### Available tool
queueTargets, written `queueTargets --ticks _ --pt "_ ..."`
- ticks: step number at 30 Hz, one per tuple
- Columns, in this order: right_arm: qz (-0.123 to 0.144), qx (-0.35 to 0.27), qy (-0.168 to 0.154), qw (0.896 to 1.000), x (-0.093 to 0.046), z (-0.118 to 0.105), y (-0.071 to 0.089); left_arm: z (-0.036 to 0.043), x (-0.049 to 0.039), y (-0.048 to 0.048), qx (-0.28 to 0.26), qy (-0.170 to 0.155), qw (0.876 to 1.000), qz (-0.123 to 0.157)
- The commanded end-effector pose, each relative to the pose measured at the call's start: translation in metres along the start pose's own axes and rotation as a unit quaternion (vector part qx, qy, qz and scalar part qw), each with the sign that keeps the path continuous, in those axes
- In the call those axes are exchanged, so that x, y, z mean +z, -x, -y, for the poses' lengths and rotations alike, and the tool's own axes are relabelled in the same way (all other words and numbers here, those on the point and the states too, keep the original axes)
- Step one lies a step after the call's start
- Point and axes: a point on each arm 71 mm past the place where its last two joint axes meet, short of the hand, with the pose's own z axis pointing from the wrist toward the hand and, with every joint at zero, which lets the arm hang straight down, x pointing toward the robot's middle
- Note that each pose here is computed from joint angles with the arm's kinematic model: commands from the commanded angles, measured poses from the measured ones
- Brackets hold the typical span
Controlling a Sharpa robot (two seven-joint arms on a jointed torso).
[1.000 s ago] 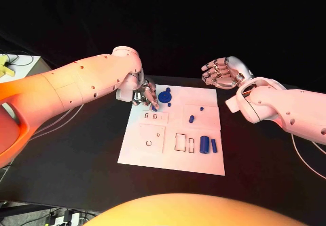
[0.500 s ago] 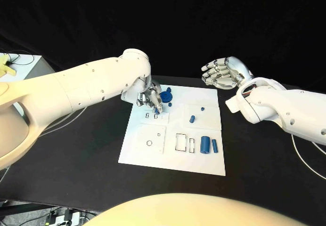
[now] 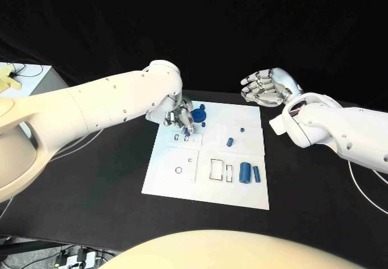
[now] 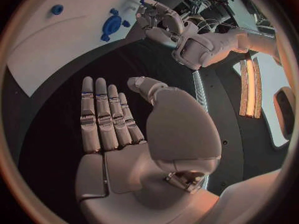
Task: Assemble the parts on the task board
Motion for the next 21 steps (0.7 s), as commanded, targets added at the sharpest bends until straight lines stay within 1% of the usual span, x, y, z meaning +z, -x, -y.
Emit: queueTargets --ticks 1,9,21 --pt "-0.007 0.0 0.005 1.0 0.0 -0.0009 -0.0017 -0.0005 0.0017 -0.0015 0.001 0.002 1.0 0.004" --pt "-0.009 0.0 0.005 1.0 -0.0002 -0.0003 -0.0017 -0.0027 0.0048 -0.0075 -0.003 0.0 1.0 -0.005" --pt "-0.009 0.001 0.005 1.0 -0.0005 -0.0006 -0.0022 -0.0068 0.0072 -0.0113 -0.007 0.001 1.0 -0.009"
